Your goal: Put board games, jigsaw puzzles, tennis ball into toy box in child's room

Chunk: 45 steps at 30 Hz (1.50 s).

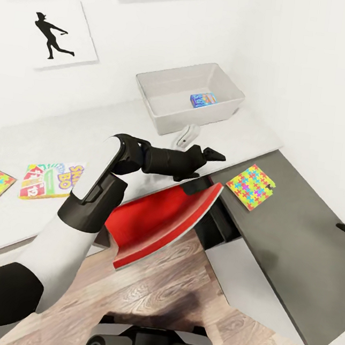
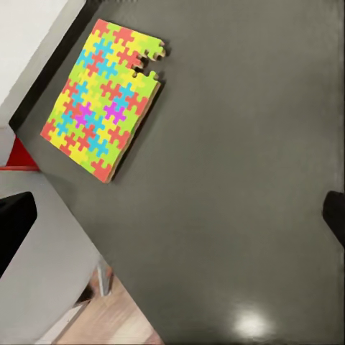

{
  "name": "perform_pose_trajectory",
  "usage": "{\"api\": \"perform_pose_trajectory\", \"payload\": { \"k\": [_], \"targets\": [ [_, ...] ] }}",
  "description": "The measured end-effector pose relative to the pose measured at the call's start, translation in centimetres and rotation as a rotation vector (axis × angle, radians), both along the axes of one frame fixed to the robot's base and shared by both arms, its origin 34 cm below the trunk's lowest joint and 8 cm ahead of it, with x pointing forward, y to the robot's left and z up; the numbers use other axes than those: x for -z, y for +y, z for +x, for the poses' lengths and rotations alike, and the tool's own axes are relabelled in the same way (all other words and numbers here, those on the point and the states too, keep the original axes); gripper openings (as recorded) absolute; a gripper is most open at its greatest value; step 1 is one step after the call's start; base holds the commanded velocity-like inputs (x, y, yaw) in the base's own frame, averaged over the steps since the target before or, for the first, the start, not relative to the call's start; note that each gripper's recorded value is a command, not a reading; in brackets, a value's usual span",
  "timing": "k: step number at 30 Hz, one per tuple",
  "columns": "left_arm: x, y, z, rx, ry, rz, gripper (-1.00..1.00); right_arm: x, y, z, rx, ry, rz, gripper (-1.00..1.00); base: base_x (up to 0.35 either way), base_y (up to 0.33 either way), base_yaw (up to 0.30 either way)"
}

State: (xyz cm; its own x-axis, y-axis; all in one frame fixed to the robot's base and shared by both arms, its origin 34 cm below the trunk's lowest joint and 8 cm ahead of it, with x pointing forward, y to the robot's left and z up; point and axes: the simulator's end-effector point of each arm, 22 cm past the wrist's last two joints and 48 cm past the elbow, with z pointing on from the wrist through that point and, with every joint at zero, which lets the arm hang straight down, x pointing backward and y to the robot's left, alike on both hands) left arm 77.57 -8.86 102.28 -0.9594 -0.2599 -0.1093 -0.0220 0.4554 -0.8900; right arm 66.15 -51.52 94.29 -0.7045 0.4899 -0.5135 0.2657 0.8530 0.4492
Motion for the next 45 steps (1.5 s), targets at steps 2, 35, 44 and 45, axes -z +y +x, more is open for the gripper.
{"api": "perform_pose_trajectory", "payload": {
  "k": [2, 35, 44, 45],
  "targets": [
    [0.2, -0.7, -0.6, 0.004, 0.003, 0.005, 1.00, 0.2, 0.2, -0.6, -0.006, 0.009, 0.008, 1.00, 0.000, 0.000, -0.217],
    [-0.4, -4.2, -5.0, 0.085, -0.022, 0.040, 1.00, -1.2, 1.2, -1.7, -0.032, -0.014, 0.048, 1.00, 0.000, 0.000, -0.216],
    [0.2, -5.9, -8.1, 0.113, -0.002, 0.027, 1.00, -1.4, 1.6, -1.8, -0.038, -0.018, 0.055, 1.00, 0.000, 0.000, -0.216],
    [0.8, -6.1, -8.9, 0.116, 0.007, 0.032, 1.00, -1.4, 1.7, -1.8, -0.039, -0.018, 0.056, 1.00, 0.000, 0.000, -0.215]
  ]
}}
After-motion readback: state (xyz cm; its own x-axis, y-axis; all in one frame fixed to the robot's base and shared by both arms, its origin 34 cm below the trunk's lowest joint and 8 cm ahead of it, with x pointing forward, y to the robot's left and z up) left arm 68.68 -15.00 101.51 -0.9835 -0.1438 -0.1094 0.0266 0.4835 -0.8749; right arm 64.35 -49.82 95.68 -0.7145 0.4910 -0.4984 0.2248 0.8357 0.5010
